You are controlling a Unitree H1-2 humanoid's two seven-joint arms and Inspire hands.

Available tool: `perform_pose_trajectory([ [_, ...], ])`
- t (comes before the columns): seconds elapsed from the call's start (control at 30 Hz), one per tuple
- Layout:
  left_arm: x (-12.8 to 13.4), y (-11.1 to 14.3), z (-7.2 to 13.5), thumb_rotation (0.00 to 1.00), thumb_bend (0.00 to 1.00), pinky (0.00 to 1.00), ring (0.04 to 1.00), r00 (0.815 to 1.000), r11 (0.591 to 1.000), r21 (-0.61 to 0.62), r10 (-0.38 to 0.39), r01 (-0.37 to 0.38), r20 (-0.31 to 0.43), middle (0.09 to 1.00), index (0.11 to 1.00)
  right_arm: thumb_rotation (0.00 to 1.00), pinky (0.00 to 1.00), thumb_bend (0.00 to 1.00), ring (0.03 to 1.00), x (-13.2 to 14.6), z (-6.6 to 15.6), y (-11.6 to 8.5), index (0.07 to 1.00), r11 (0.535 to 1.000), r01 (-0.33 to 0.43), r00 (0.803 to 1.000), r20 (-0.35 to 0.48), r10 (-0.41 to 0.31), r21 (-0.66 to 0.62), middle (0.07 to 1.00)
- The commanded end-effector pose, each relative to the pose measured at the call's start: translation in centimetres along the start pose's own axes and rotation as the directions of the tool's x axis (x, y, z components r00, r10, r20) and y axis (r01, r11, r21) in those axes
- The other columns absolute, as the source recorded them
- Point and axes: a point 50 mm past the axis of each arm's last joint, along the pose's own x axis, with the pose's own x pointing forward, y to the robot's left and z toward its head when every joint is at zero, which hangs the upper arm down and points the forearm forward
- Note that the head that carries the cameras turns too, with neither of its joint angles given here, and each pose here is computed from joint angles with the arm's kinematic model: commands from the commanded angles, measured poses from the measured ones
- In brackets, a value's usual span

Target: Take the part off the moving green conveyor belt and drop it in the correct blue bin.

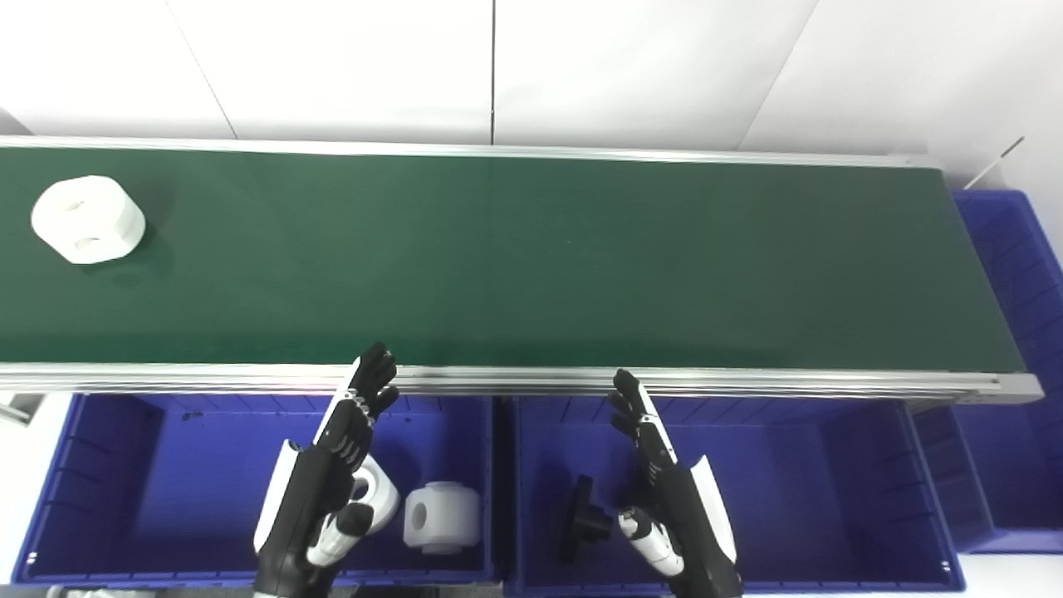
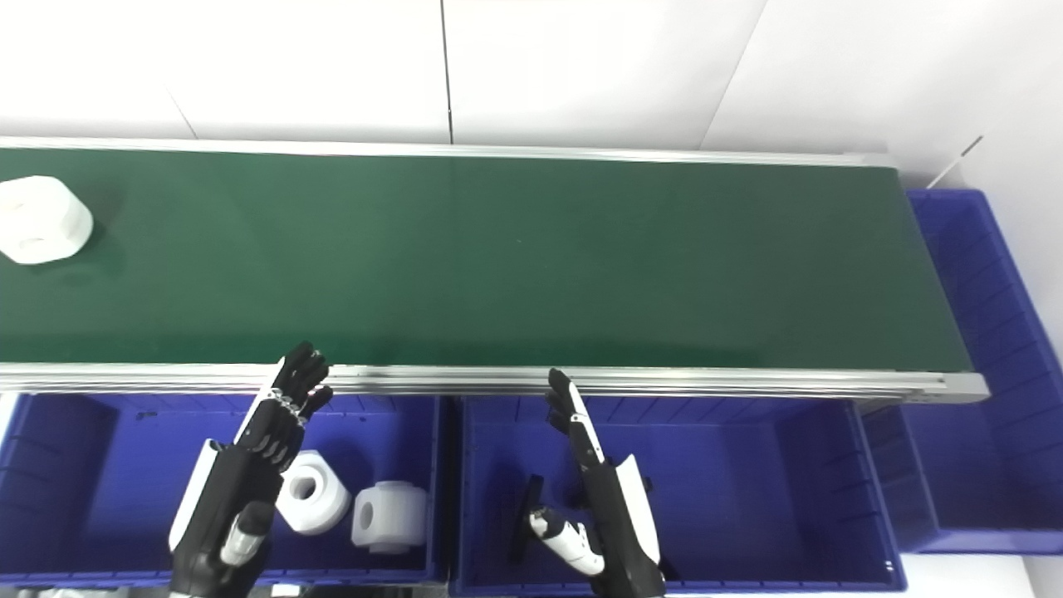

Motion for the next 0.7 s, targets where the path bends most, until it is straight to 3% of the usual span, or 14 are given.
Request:
perform_pose_trajectory([
  [0.0,0.21,0.1,0.35,0.88,0.89,0.92,0.963,0.999,1.0,-0.003,0.025,-0.025,0.035,0.962,0.968,1.0,0.92,0.91,0.957,0.32,0.84,0.35,0.986,1.0,0.015,0.997,0.074,-0.017,0.025,0.98],
  [0.17,0.46,0.16,-0.04,0.87,0.86,0.92,0.969,0.999,0.999,-0.004,0.041,-0.041,0.031,0.968,0.974,1.0,0.9,0.86,0.947,0.89,0.57,0.75,0.981,0.999,0.027,0.997,0.073,-0.03,0.038,0.975],
  [0.4,0.35,0.09,-0.13,0.88,0.83,0.92,0.962,0.999,0.999,-0.007,0.042,-0.042,0.031,0.964,0.981,1.0,0.9,0.9,0.947,1.14,0.55,0.77,0.991,0.996,0.044,0.997,0.065,-0.049,0.081,0.974],
  [0.67,0.3,-0.28,-0.17,0.87,0.87,0.91,0.958,0.999,0.999,-0.008,0.04,-0.039,0.018,0.958,0.967,1.0,0.87,0.86,0.933,1.03,0.29,0.51,0.986,0.997,0.03,0.997,0.065,-0.035,0.068,0.968],
])
